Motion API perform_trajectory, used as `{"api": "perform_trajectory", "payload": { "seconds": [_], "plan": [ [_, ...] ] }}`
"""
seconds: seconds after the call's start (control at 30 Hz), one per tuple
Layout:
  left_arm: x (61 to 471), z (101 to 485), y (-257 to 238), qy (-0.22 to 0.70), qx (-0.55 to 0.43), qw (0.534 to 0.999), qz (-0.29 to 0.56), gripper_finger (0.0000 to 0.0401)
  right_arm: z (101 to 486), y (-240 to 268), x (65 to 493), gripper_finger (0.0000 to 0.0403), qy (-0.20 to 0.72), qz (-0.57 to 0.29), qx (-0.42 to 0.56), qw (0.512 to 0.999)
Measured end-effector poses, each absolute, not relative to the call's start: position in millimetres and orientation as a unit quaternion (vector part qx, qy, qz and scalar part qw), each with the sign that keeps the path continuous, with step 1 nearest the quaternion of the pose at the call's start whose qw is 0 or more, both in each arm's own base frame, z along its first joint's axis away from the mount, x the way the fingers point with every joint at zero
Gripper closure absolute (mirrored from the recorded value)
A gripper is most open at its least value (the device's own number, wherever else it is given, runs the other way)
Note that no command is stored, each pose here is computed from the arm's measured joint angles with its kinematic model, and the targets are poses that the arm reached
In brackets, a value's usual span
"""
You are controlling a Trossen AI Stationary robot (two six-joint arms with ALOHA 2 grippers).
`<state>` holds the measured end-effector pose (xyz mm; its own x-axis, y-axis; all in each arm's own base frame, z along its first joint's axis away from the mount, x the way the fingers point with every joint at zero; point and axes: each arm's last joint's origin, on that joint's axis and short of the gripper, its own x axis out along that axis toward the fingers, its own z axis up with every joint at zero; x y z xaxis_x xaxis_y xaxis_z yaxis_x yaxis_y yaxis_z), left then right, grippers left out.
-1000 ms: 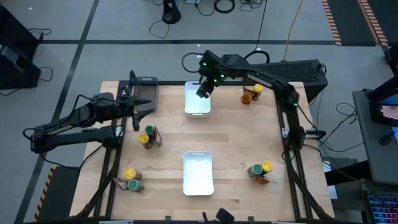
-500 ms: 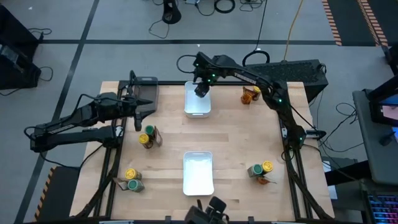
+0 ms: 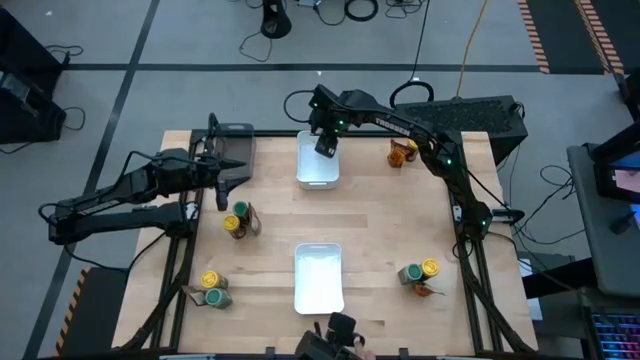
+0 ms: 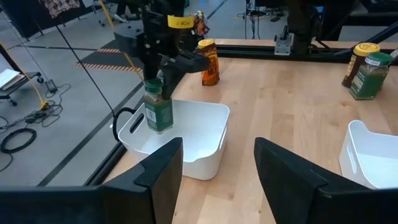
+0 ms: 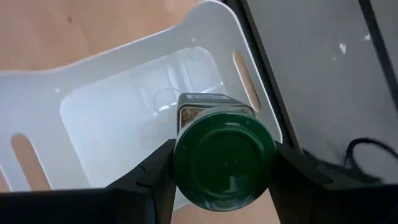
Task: Sort spices by type
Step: Put the top right green spice bottle into the top white bin
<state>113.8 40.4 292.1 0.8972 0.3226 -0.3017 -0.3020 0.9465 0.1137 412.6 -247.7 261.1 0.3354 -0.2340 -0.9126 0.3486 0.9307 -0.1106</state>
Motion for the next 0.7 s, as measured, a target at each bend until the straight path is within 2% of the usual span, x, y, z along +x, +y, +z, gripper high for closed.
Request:
{"api": "perform_trajectory", "payload": {
  "seconds": [0.47,0.7],
  "plan": [
    [113.9,292.4,40.5,0.158,0.029,0.974,0.161,0.0198,254.9,-247.1,411.3,0.0218,0.578,-0.099,-0.055,0.808],
    [113.9,292.4,40.5,0.158,0.029,0.974,0.161,0.0198,255.5,-246.8,412.6,0.0218,0.574,-0.094,-0.066,0.811]
  ]
}}
